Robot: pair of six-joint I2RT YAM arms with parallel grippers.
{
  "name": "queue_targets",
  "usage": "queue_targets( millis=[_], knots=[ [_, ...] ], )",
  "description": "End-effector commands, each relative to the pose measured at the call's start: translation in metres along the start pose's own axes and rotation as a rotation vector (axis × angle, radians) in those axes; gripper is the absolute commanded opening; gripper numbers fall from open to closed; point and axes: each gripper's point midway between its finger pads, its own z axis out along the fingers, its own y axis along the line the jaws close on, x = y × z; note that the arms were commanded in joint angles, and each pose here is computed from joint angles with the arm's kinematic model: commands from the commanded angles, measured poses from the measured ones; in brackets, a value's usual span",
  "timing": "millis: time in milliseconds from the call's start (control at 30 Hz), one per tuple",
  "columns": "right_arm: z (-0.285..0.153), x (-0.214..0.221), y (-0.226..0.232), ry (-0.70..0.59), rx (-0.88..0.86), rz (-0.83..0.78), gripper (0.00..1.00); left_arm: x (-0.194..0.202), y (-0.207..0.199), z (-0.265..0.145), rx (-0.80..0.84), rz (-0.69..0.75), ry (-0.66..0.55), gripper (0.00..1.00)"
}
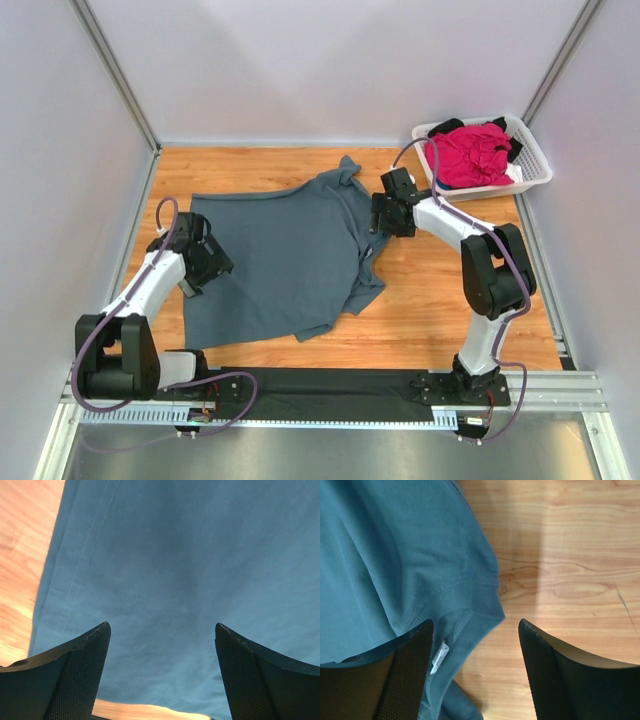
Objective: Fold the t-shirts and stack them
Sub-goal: Flatten the tshirt out
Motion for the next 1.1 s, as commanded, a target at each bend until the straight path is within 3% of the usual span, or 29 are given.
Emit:
queue_targets(
  millis=[0, 167, 300, 333, 400, 567, 833, 900, 967, 1000, 1067],
  knots=[
    [0.01, -0.018, 0.01, -0.073, -0.025, 0.039, 0.66, -0.011, -0.015, -0.009, 0.091, -0.089, -0.067, 0.88],
    [0.024, -0.019, 0.005, -0.076, 0.012, 0.043, 0.49, -0.001, 0.001, 0.003, 0.038, -0.138, -0.083, 0.78],
    [0.029, -0.022, -0.006, -0.068, 0.059, 0.036, 0.25, -0.001, 0.009, 0.01, -0.012, -0.159, -0.085, 0.74],
    [0.028, -0.024, -0.01, -0.07, 0.071, 0.034, 0.12, 0.001, 0.012, 0.011, -0.029, -0.163, -0.078, 0.73],
    [0.024, -0.03, -0.021, -0.077, 0.102, 0.034, 0.0, 0.003, 0.017, 0.016, -0.067, -0.174, -0.068, 0.73],
    [0.004, -0.057, -0.045, -0.11, 0.106, -0.004, 0.01, 0.005, 0.024, 0.024, -0.126, -0.187, -0.055, 0.72],
    [-0.005, -0.082, -0.045, -0.105, 0.044, -0.074, 0.01, 0.003, 0.037, 0.031, -0.229, -0.21, -0.057, 0.72],
    [-0.008, -0.082, -0.044, -0.092, 0.036, -0.07, 0.08, -0.001, 0.037, 0.032, -0.242, -0.208, -0.064, 0.72],
    [-0.016, -0.079, -0.039, -0.082, 0.007, -0.06, 0.25, -0.008, 0.033, 0.032, -0.234, -0.206, -0.076, 0.72],
    [-0.02, -0.077, -0.038, -0.081, 0.001, -0.059, 0.41, -0.01, 0.03, 0.031, -0.228, -0.205, -0.081, 0.72],
    [-0.036, -0.066, -0.038, -0.072, -0.009, -0.042, 0.5, -0.017, 0.024, 0.027, -0.202, -0.188, -0.092, 0.72]
  ],
)
